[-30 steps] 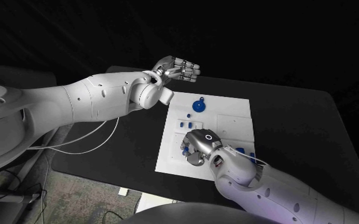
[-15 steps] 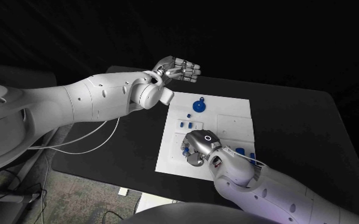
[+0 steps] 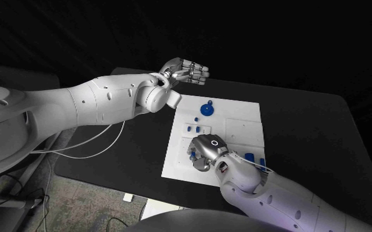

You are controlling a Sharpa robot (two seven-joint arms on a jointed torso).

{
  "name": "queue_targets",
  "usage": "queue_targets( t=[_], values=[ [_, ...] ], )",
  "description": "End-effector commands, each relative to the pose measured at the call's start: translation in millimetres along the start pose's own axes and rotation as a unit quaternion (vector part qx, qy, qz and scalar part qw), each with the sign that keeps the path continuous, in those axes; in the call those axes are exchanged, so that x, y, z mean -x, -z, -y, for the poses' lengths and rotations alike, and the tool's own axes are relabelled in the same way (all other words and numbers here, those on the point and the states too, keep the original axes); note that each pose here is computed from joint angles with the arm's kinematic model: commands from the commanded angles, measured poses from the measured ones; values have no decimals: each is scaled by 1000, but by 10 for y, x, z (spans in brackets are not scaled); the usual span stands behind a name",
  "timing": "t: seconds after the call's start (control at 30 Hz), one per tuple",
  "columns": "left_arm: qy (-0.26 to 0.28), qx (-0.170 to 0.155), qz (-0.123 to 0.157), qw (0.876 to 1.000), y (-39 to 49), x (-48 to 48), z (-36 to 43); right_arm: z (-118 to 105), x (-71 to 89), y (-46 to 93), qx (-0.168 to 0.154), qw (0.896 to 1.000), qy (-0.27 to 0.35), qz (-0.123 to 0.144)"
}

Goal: Assemble the parts on the task board

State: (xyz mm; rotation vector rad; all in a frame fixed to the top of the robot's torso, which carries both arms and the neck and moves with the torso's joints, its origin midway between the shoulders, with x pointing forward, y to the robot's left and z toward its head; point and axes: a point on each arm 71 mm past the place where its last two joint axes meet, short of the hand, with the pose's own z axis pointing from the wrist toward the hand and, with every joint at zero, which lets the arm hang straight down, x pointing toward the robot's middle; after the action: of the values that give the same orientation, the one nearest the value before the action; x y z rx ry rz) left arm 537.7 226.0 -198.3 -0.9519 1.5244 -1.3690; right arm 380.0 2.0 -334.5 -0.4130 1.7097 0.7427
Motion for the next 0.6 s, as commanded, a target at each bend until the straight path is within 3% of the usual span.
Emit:
queue_targets(
  t=[0.03, 0.6],
  values=[
    [1, -6, -4, 1000, -6, -24, 18, 34, -56, 11, -7, 1000, 12, -4],
    [2, -5, -4, 1000, -7, -23, 16, 50, -90, 4, -16, 1000, 10, -2]
  ],
)
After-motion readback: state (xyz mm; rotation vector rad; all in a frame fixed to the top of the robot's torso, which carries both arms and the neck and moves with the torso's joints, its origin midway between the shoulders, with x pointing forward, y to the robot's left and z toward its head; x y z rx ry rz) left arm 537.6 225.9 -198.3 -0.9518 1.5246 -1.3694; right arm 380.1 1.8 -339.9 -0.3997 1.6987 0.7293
